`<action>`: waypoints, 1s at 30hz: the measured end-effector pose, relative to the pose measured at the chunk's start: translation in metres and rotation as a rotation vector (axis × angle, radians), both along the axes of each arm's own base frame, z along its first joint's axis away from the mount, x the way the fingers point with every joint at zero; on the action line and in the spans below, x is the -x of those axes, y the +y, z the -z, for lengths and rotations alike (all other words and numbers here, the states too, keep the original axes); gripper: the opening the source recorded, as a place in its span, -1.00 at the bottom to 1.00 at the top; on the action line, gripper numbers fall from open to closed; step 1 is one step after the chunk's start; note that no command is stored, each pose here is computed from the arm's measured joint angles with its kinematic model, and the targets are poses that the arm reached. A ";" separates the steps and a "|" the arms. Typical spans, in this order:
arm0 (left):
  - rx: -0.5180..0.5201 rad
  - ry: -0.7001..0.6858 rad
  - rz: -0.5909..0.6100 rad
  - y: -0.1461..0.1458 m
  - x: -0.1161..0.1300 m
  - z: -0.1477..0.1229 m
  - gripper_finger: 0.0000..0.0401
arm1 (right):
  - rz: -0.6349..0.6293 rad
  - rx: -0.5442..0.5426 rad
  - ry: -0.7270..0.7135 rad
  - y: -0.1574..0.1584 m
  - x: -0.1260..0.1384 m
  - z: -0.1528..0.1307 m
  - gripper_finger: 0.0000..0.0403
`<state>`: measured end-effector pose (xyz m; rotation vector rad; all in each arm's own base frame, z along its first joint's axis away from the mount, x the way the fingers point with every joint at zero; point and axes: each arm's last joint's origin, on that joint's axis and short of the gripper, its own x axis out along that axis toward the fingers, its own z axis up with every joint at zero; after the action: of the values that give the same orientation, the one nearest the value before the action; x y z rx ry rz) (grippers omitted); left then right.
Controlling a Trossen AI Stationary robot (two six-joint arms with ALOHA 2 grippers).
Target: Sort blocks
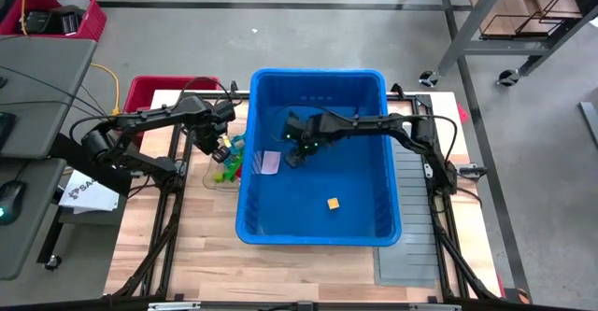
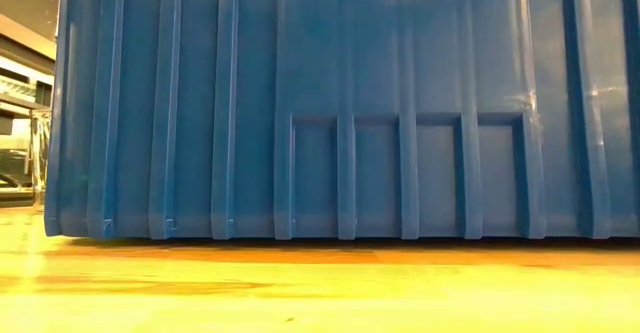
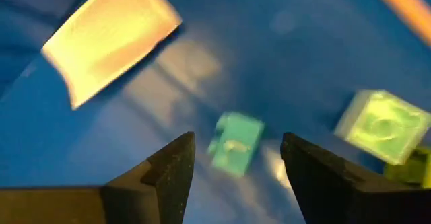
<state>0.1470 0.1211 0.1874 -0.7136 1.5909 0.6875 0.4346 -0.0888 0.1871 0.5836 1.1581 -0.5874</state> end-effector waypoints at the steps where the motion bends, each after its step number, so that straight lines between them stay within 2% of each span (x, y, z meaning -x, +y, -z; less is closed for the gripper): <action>1: -0.001 -0.001 -0.001 0.000 0.000 0.000 -1.00 | 0.030 0.036 -0.005 0.001 -0.001 0.000 0.06; 3: -0.002 -0.002 -0.001 0.000 0.000 0.000 -1.00 | 0.069 0.068 -0.023 0.002 -0.003 -0.002 0.06; 9: -0.003 -0.004 -0.002 0.000 0.000 0.000 -1.00 | 0.177 0.033 0.014 0.005 0.000 0.003 0.06; 17: -0.002 -0.006 -0.003 0.000 -0.001 0.000 -1.00 | 0.170 -0.002 0.048 0.017 -0.008 0.028 0.06; 22: -0.003 -0.007 -0.003 0.000 -0.001 0.000 -1.00 | 0.166 0.020 0.090 0.020 -0.009 0.042 0.03; 25: -0.002 -0.007 -0.003 0.000 -0.001 0.000 -1.00 | 0.174 0.064 0.094 0.020 -0.009 0.042 -0.13; 30: -0.003 -0.007 -0.003 0.000 -0.001 0.000 -1.00 | 0.171 0.127 0.083 0.018 -0.008 0.033 -0.64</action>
<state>0.1476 0.1215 0.1873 -0.7160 1.5821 0.6883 0.4423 -0.0712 0.1537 0.5564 1.1457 -0.8324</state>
